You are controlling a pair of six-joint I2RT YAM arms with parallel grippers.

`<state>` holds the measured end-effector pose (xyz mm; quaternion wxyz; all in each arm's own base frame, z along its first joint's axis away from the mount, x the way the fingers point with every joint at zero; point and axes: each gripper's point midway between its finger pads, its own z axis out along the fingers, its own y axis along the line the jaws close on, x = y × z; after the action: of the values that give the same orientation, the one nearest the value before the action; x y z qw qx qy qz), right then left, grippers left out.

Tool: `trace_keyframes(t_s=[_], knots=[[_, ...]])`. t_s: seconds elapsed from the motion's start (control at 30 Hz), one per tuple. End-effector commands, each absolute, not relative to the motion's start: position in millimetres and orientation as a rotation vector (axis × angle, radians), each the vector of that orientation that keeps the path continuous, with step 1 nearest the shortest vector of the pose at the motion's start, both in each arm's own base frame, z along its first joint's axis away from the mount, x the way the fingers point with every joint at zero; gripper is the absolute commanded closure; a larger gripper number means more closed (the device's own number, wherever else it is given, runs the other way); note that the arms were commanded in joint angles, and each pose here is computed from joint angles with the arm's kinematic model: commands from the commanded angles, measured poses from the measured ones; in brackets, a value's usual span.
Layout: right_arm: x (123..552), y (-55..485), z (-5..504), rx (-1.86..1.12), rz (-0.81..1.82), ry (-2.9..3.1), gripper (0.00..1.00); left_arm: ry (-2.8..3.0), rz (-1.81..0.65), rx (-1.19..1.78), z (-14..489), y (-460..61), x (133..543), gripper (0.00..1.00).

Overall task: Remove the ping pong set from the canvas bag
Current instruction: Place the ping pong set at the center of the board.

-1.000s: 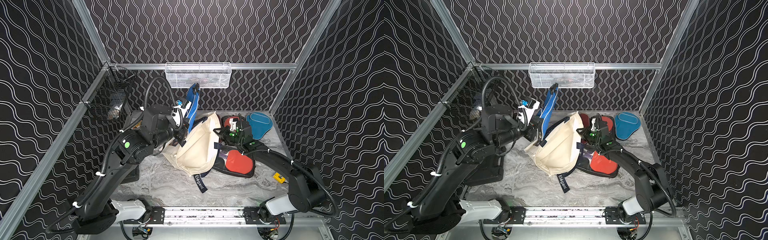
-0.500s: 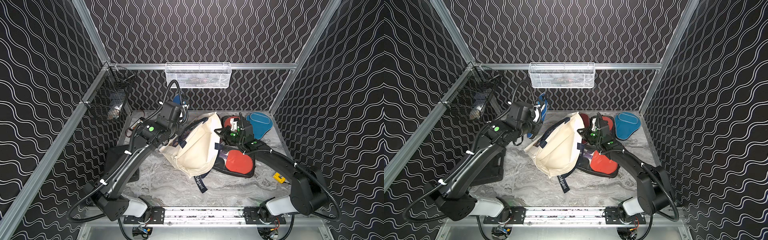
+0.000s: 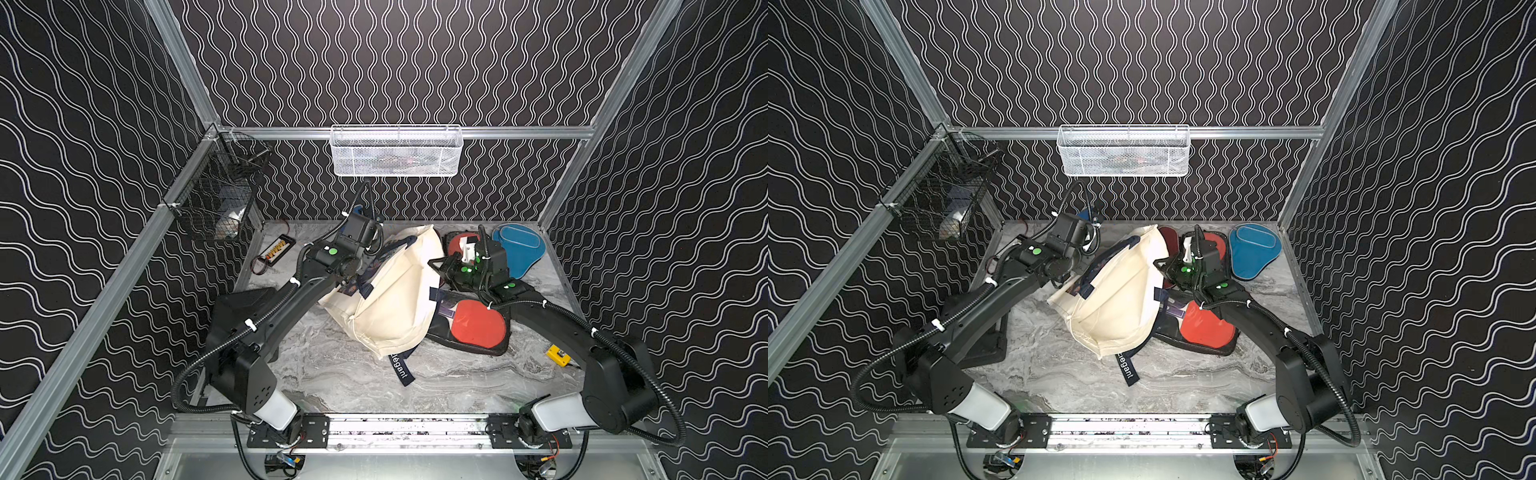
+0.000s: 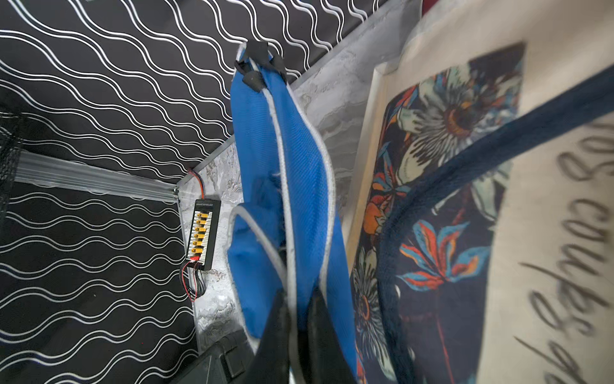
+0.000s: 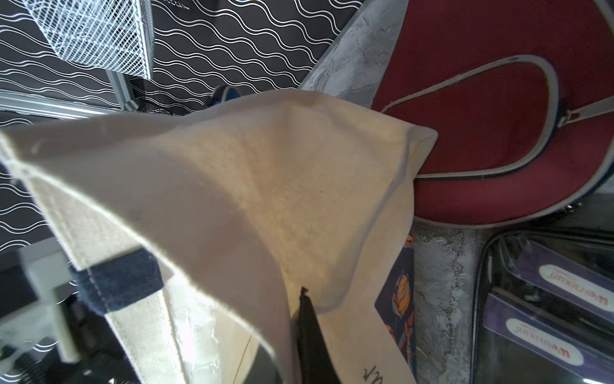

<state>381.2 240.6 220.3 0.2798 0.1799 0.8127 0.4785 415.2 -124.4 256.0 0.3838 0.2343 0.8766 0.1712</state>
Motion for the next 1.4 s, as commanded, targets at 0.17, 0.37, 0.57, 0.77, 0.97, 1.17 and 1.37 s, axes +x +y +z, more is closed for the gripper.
trace_keyframes(t_s=[0.17, 0.37, 0.57, 0.77, 0.97, 1.17, 1.37], knots=[[376.0, 243.6, 225.0, 0.452, 1.321, 2.167, 1.00, 2.103, 0.634, 0.608, 245.9, -114.7, 451.1, 1.00], [371.3, 242.2, 224.3, 0.448, 1.323, 2.168, 1.00, 2.107, 0.677, 0.627, 216.2, -102.7, 468.0, 1.00], [368.5, 239.4, 227.8, 0.441, 1.315, 2.162, 1.00, 2.161, 0.677, 0.605, 184.3, -83.5, 474.3, 1.00], [368.1, 239.8, 226.6, 0.442, 1.318, 2.164, 1.00, 2.172, 0.690, 0.608, 157.9, -69.6, 478.2, 1.00], [367.0, 239.2, 225.9, 0.432, 1.301, 2.176, 1.00, 2.185, 0.675, 0.592, 142.6, -62.0, 478.7, 1.00], [367.1, 238.6, 222.3, 0.434, 1.289, 2.188, 1.00, 2.223, 0.659, 0.576, 126.8, -59.5, 479.0, 1.00], [368.1, 238.4, 217.9, 0.438, 1.274, 2.202, 1.00, 2.239, 0.646, 0.545, 120.9, -56.7, 482.5, 1.00]])
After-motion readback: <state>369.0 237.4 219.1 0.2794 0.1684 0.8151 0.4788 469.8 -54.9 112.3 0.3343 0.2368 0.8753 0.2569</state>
